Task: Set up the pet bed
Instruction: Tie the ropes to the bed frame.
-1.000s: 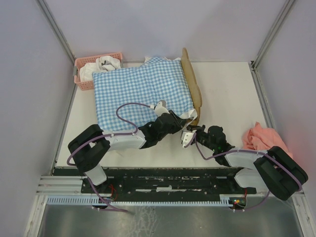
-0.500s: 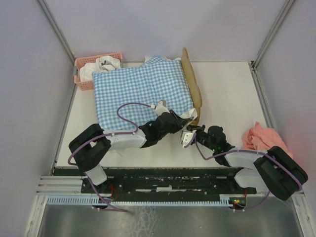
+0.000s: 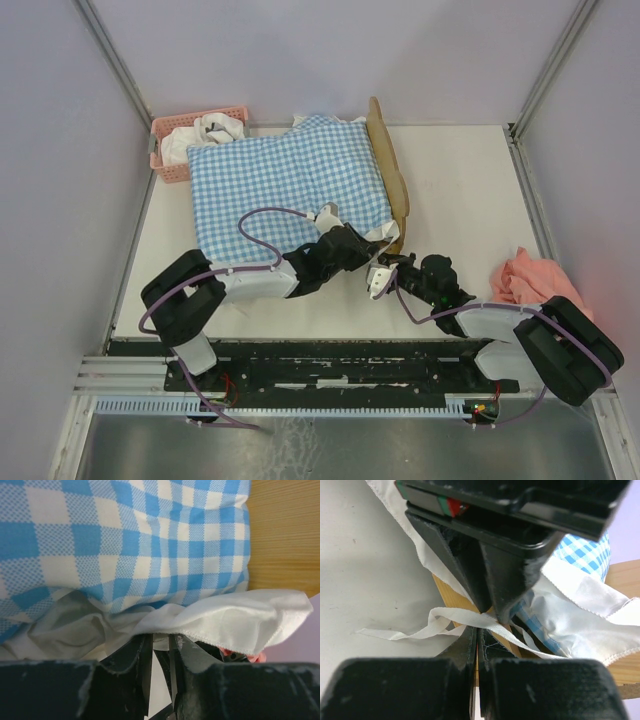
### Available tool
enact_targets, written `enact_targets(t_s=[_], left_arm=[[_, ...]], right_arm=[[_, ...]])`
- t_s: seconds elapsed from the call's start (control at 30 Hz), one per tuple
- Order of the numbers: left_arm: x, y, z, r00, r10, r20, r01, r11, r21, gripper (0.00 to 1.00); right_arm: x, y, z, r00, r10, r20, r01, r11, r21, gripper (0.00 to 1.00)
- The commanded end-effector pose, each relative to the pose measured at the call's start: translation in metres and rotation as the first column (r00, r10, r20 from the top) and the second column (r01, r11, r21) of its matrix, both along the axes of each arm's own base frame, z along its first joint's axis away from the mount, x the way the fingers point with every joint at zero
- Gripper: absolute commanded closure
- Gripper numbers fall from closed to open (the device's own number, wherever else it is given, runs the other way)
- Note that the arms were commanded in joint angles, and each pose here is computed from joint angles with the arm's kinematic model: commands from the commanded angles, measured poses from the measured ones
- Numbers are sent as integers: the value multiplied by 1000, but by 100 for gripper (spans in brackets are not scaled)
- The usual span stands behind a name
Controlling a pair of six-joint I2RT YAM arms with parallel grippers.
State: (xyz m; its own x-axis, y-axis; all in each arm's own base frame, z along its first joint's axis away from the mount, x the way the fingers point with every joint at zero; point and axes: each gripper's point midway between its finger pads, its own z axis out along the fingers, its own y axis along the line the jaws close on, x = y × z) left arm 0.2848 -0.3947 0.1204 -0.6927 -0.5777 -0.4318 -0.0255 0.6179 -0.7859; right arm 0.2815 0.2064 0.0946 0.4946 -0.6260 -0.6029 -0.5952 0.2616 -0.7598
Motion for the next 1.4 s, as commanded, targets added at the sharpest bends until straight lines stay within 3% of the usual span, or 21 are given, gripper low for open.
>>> enact_targets(t_s=[0.0, 0.13, 0.17, 0.3, 0.6, 0.83, 1.0, 1.07, 1.17, 1.23, 1.37], left_arm=[[3, 0, -5, 999, 22, -37, -22, 1000, 1, 77], [3, 1, -4, 999, 24, -30, -23, 1000, 5, 96], [3, 1, -2, 999, 25, -25, -25, 1000, 3, 97], [6, 3, 2, 999, 32, 2, -32, 999, -1, 97], [11, 8, 17, 997, 60, 46, -59, 998, -9, 97], [14, 7, 24, 996, 61, 65, -61, 998, -13, 97], [15, 4, 24, 996, 56, 67, -54, 998, -26, 97], [14, 2, 26, 997, 46, 69, -44, 998, -34, 97], [13, -3, 30, 997, 26, 73, -23, 998, -50, 97], [12, -6, 35, 997, 14, 82, -9, 998, -55, 97], [10, -7, 42, 994, -8, 106, 15, 998, -61, 97]], right_arm=[[5, 7, 18, 999, 11, 38, -13, 999, 39, 98], [6, 8, 18, 1000, 2, 21, -3, 998, 55, 98], [6, 7, 17, 1000, -7, 8, 6, 998, 67, 97], [6, 1, 14, 996, -66, -55, 73, 987, 140, 85], [-1, -18, 13, 976, -166, -142, 191, 964, 184, 70], [-15, -49, 19, 868, -331, -370, 429, 874, 227, 68], [-32, -81, 42, 765, -429, -481, 606, 733, 310, 64], [-34, -90, 63, 708, -423, -565, 689, 590, 421, 64], [-41, -84, 78, 664, -317, -677, 733, 454, 507, 77], [-42, -80, 74, 594, -252, -764, 791, 354, 499, 78], [-38, -66, 36, 454, -209, -866, 873, 299, 386, 72]])
